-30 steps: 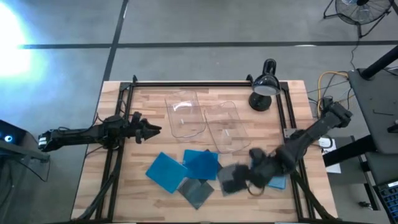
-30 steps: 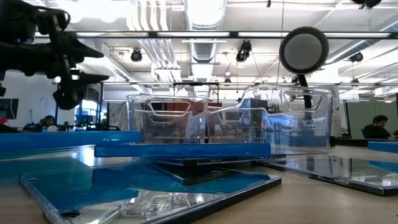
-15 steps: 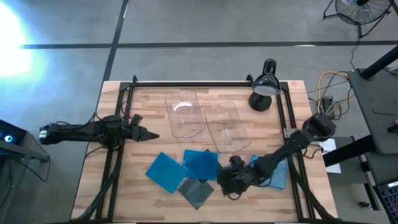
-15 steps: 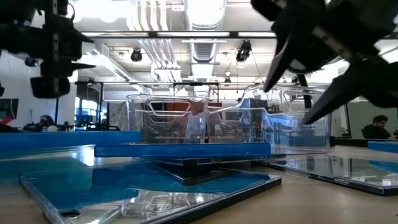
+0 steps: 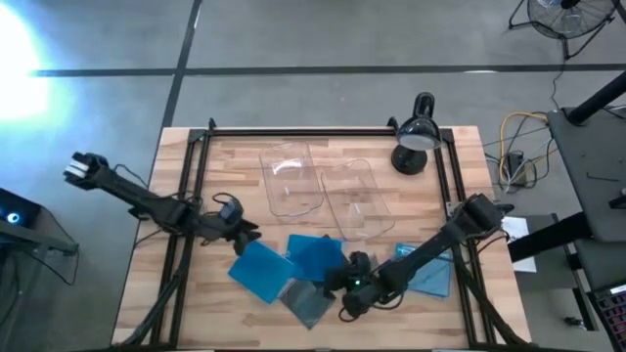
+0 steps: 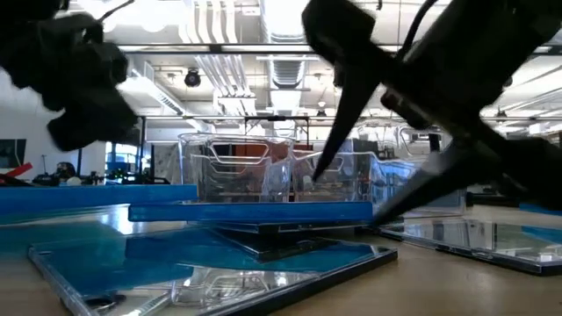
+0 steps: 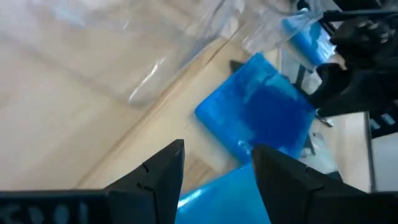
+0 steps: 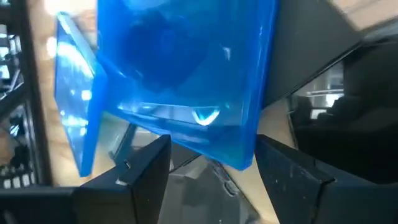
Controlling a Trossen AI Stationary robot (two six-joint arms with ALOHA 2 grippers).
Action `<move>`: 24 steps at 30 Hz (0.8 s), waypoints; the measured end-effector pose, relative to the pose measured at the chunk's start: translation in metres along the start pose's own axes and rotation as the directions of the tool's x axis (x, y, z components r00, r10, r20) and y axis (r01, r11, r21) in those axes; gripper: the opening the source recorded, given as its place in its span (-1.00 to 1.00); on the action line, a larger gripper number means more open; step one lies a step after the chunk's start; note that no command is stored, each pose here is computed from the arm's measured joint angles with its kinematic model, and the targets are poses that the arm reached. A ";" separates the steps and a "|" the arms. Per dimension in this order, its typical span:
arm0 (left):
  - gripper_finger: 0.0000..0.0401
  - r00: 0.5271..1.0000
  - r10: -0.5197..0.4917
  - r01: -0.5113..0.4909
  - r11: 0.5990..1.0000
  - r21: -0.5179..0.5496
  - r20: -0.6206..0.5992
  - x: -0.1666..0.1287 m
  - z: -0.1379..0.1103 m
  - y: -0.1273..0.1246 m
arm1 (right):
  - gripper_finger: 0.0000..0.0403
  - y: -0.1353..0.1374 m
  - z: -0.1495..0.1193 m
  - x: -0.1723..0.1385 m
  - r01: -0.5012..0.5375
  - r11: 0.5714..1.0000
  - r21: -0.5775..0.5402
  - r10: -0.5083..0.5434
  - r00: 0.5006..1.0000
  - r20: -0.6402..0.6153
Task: Pick & place jewel cases by type
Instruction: Put the blue CD case into the right transparent bin
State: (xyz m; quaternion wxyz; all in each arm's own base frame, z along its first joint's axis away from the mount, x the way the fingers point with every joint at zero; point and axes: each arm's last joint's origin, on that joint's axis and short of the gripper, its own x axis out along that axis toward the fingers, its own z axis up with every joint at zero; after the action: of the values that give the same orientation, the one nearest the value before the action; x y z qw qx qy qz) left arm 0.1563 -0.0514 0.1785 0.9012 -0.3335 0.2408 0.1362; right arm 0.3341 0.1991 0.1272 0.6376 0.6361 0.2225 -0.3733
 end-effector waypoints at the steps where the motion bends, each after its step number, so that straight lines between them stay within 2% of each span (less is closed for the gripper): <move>1: -0.15 1.000 0.004 -0.004 1.000 0.029 -0.004 0.004 0.002 -0.005 | 0.12 -0.002 -0.001 0.003 0.022 1.000 -0.004 -0.022 1.000 0.009; 4: -0.15 0.996 0.065 -0.056 0.987 0.151 -0.054 0.017 0.001 -0.015 | 0.12 -0.003 -0.007 0.006 0.020 1.000 0.009 -0.020 1.000 0.003; 7: -0.15 0.995 0.080 -0.064 0.972 0.226 -0.061 0.031 0.006 -0.031 | 0.12 -0.005 -0.007 0.008 0.016 0.999 0.039 -0.017 1.000 0.017; 12: -0.15 0.983 0.155 -0.105 0.915 0.389 -0.100 0.060 0.006 -0.048 | 0.12 -0.006 -0.006 0.009 0.001 0.999 0.040 -0.004 0.999 0.052; 17: -0.15 0.957 0.241 -0.151 0.886 0.439 -0.159 0.094 -0.001 -0.049 | 0.12 -0.008 -0.003 0.013 -0.007 0.999 0.045 0.003 0.995 0.103; 24: -0.16 0.937 0.265 -0.142 0.884 0.445 -0.229 0.126 -0.008 -0.054 | 0.12 -0.008 -0.001 0.021 -0.053 0.998 0.045 0.046 0.988 0.150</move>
State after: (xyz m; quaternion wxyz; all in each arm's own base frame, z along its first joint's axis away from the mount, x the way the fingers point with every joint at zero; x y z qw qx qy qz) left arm 0.2823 -0.0854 0.1359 0.8884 -0.1193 0.4249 0.1265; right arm 0.3414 0.1964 0.1065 0.6459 0.6270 0.1493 -0.4091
